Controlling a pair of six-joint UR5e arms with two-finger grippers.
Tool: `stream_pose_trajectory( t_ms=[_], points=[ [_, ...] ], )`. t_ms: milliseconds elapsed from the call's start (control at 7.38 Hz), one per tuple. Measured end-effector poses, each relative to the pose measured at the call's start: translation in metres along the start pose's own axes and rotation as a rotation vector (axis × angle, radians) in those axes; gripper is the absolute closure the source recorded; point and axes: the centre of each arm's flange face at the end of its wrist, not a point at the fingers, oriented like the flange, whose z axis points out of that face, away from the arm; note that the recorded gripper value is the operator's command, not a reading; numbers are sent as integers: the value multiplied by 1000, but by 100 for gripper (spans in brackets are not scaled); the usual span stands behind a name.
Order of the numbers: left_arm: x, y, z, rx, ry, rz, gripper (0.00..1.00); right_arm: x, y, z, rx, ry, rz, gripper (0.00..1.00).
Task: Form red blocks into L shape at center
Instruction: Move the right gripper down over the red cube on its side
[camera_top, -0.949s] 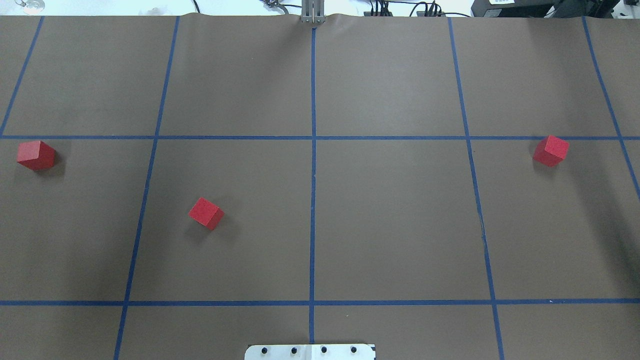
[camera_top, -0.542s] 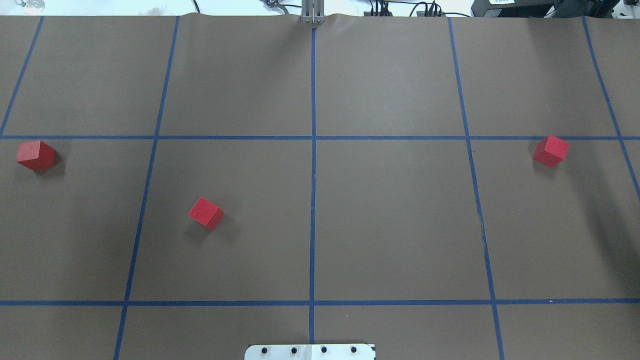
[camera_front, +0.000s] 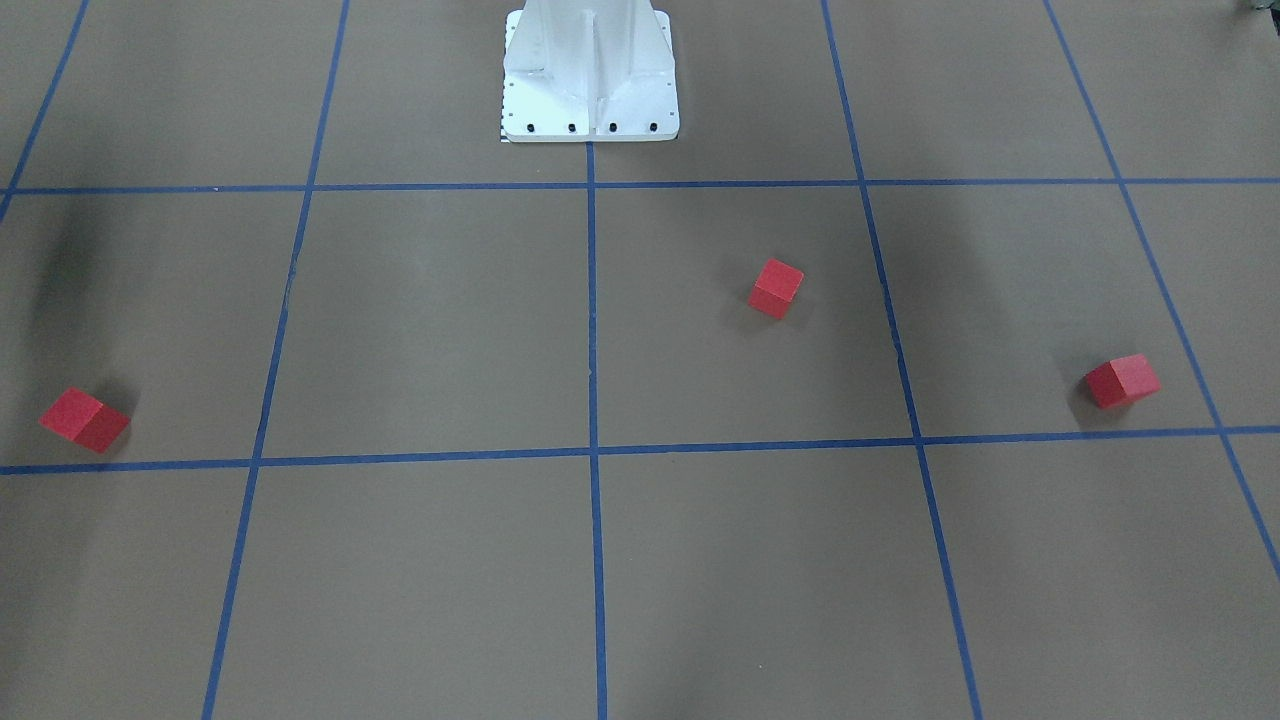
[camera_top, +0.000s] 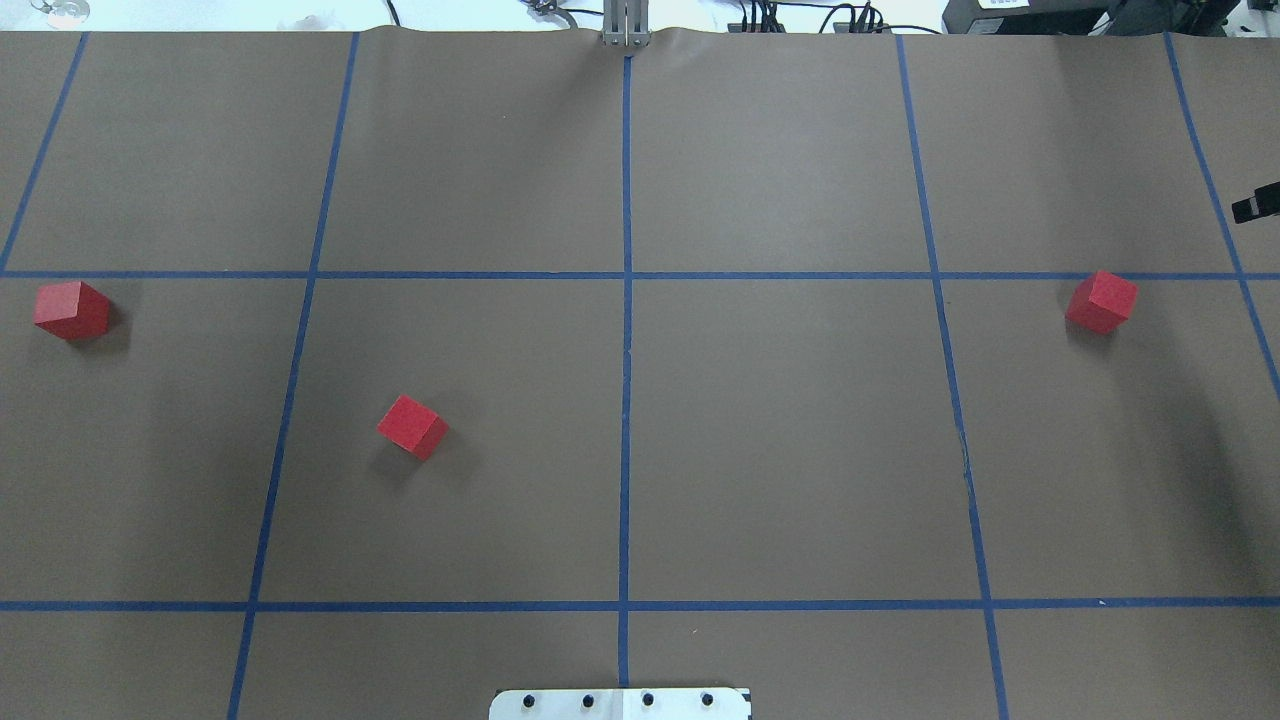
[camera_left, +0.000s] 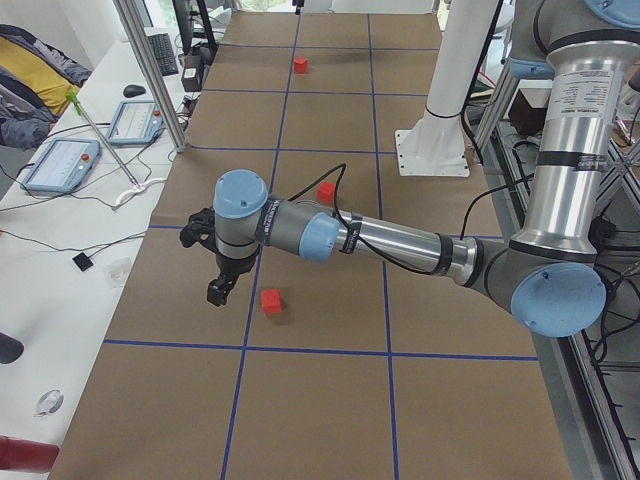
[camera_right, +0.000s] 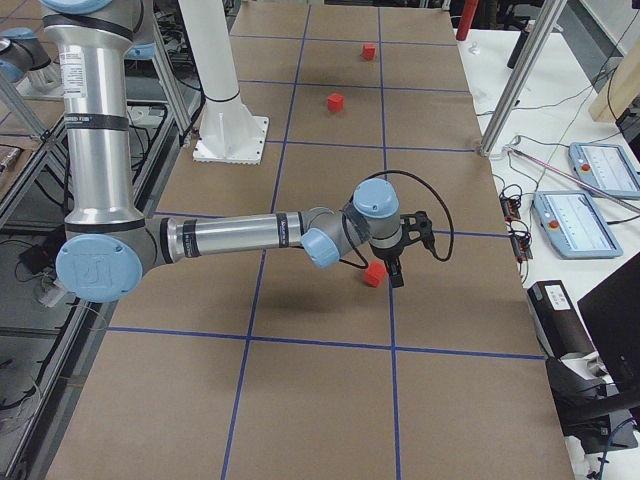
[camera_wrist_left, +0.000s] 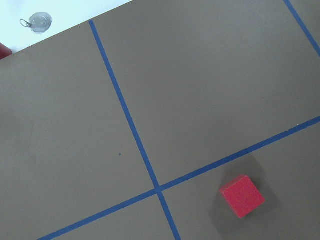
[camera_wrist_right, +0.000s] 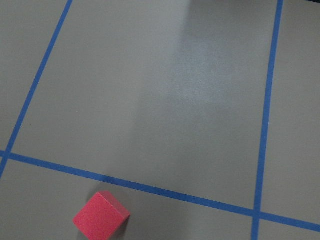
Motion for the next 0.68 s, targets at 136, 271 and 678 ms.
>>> stream_pose_trajectory(
  t_ms=[136, 271, 678],
  points=[
    [0, 0, 0, 7, -1, 6, 0, -19, 1, 13, -5, 4, 44, 0],
    [1, 0, 0, 11, -2, 9, 0, -39, 2, 26, -3, 22, 108, 0],
    [1, 0, 0, 13, -2, 11, 0, -78, 9, 62, 2, 81, -16, 0]
  ],
)
